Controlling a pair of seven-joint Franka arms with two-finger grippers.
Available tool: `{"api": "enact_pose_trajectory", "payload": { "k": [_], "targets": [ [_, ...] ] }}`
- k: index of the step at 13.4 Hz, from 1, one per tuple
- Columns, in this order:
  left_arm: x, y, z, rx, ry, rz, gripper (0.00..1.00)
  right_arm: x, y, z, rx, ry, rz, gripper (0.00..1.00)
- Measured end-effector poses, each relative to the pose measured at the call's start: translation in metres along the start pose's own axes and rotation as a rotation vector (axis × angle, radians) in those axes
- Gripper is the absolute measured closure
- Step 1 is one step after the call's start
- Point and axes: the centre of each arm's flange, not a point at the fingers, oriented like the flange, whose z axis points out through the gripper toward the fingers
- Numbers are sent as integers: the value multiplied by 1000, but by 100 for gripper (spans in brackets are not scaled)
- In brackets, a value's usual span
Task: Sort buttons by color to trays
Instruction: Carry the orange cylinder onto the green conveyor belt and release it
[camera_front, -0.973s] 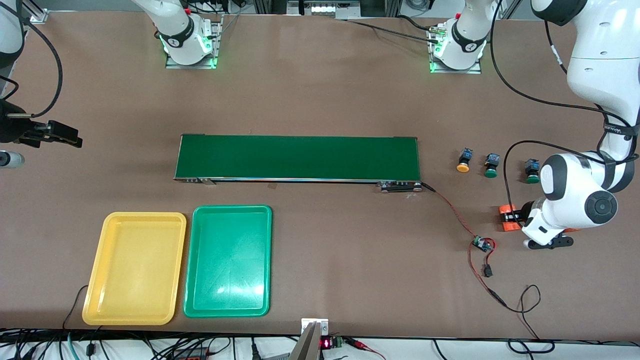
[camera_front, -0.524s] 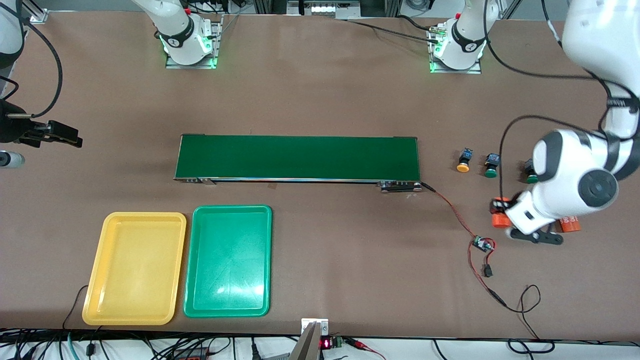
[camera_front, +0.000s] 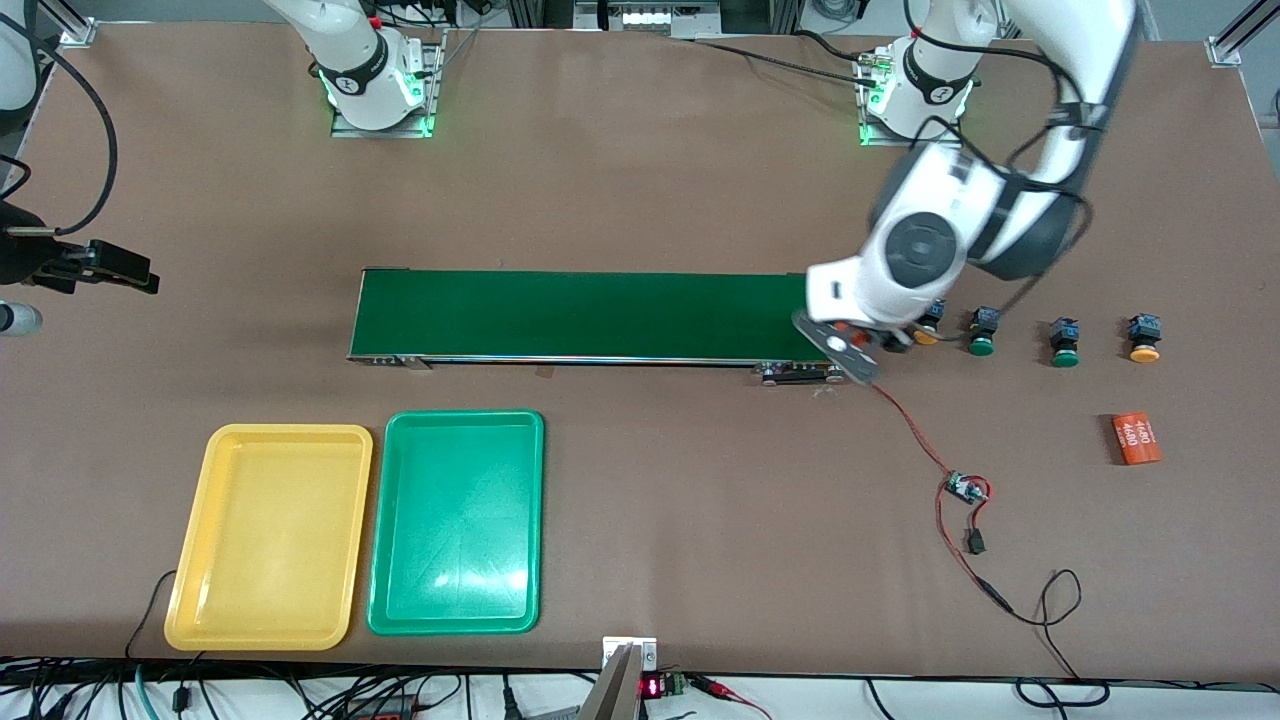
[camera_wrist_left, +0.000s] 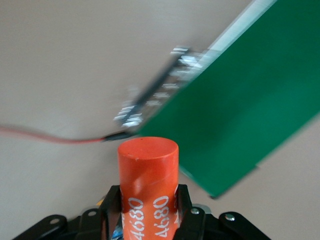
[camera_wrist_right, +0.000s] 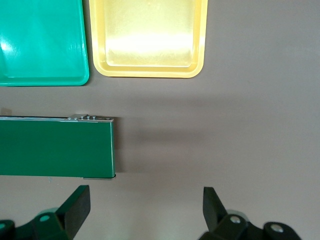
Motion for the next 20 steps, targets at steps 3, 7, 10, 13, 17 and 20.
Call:
{"api": "enact_pose_trajectory", "payload": {
  "k": [3,7,10,13,17,20],
  "targets": [
    [18,47,15,-14,-19,297,50,0,0,0,0,0,-1,0],
    [29,37,29,8,45,577,50,0,0,0,0,0,-2,0],
    [34,43,45,-4,45,635,50,0,0,0,0,0,-3,0],
    [33,58,59,-22,39,651,50,0,0,0,0,-1,-3,0],
    [30,58,57,-58,75,608,27,0,0,0,0,-1,-3,0],
    [-4,-8,11,0,142,464,0,0,1,0,0,-1,-2,0]
  ]
}}
